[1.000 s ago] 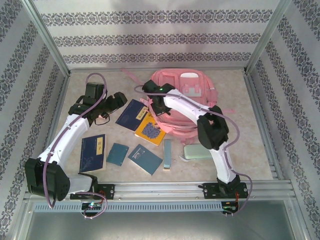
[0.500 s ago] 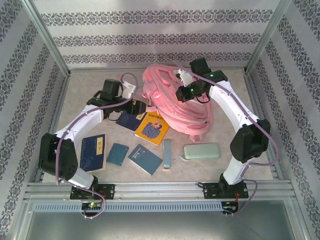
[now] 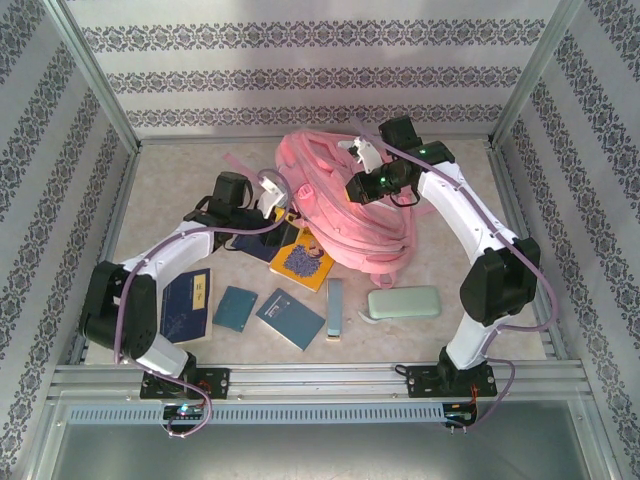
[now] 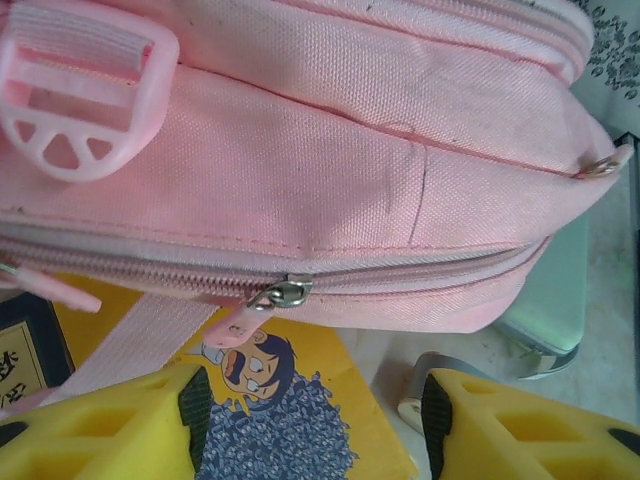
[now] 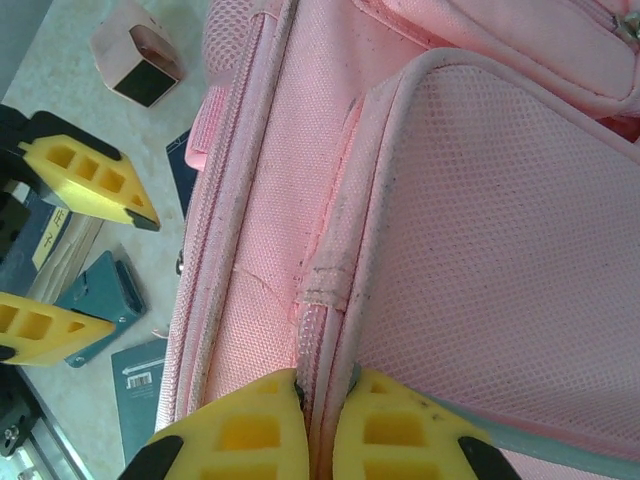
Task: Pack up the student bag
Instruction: Unzip the student bag at the center of the table.
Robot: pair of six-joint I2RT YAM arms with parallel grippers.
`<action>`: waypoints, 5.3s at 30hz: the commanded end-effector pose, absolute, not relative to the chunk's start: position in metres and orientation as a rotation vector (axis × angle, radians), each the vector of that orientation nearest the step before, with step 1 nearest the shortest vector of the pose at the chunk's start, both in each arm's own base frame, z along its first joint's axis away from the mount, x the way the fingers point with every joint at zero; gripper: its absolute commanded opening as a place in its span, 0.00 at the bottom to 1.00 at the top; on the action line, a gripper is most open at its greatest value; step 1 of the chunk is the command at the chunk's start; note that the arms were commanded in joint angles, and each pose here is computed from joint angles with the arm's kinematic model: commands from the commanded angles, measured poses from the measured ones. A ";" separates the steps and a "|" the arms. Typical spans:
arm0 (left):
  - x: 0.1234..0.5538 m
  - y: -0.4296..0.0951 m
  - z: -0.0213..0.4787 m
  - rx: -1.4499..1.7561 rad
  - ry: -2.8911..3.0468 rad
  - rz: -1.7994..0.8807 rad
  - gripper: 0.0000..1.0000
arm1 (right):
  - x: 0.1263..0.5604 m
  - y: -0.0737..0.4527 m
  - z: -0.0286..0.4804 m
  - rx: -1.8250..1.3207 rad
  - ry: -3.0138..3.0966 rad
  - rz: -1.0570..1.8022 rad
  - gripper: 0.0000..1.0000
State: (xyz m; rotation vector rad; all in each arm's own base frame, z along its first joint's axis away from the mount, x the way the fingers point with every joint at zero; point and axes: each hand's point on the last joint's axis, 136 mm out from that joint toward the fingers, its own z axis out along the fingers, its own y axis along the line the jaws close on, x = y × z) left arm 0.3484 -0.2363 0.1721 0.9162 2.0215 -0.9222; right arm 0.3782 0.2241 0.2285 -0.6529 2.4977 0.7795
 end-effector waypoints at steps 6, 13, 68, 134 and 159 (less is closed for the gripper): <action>0.349 -0.258 0.158 1.072 1.936 -0.854 0.56 | 0.380 0.245 0.264 -0.698 2.328 0.917 0.00; 0.365 -0.254 0.136 1.081 1.974 -0.714 0.52 | 0.376 0.247 0.270 -0.707 2.308 0.935 0.00; 0.297 -0.311 0.174 1.101 2.105 -0.809 0.00 | 0.443 0.287 0.233 0.057 2.403 0.754 0.00; 0.318 -0.200 0.199 0.151 2.406 -0.730 0.59 | 0.291 0.256 0.087 0.136 2.595 0.040 0.56; 0.359 -0.188 0.135 -0.425 2.548 -0.683 0.67 | 0.294 0.276 0.092 -0.001 2.562 0.200 0.00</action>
